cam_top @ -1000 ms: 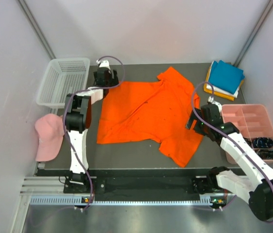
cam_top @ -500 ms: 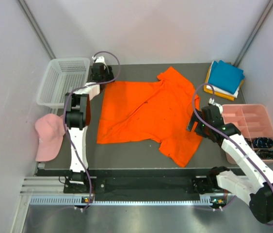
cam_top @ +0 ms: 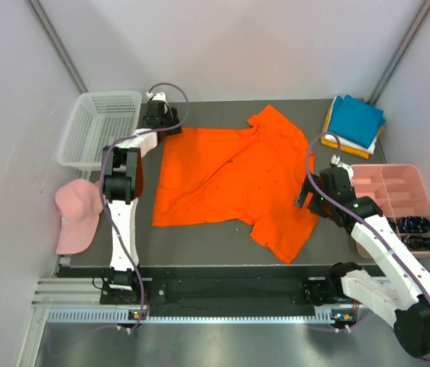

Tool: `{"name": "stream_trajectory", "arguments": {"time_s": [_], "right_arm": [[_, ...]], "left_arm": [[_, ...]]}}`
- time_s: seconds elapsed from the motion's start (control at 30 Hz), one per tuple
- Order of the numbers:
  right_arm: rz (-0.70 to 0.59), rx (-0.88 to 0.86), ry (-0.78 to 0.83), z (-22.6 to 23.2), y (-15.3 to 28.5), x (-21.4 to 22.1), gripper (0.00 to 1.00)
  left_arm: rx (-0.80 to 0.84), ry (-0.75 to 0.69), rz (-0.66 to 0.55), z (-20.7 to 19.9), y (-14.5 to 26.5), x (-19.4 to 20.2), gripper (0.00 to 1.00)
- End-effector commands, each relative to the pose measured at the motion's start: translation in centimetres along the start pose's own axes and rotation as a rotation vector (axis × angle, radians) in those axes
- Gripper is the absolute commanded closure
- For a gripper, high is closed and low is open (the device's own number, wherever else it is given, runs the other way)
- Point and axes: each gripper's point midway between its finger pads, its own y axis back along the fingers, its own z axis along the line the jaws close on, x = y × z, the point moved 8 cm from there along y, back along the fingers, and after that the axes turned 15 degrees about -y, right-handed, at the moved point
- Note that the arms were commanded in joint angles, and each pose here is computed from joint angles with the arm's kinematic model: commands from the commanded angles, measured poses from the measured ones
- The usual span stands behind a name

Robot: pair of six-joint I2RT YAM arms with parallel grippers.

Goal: Fold and stack the t-shirts
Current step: Flatten out the tshirt

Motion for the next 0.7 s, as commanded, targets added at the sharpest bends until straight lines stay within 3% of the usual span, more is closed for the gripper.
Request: {"name": "stream_trajectory", "arguments": {"time_s": [0.0, 0.53, 0.67], "right_arm": [[-0.046, -0.046, -0.007, 0.9, 1.4, -0.9, 0.08], [-0.054, -0.057, -0.020, 0.7, 2.2, -0.9, 0.07], [-0.057, -0.055, -0.020, 0.5, 2.4, -0.9, 0.07]], "left_arm": [[0.012, 0.004, 0.019, 0.0, 0.0, -1.2, 0.30], [-0.019, -0.030, 0.132, 0.5, -0.5, -0.6, 0.39], [-0.018, -0.030, 0.157, 0.4, -0.5, -0.3, 0.51]]}}
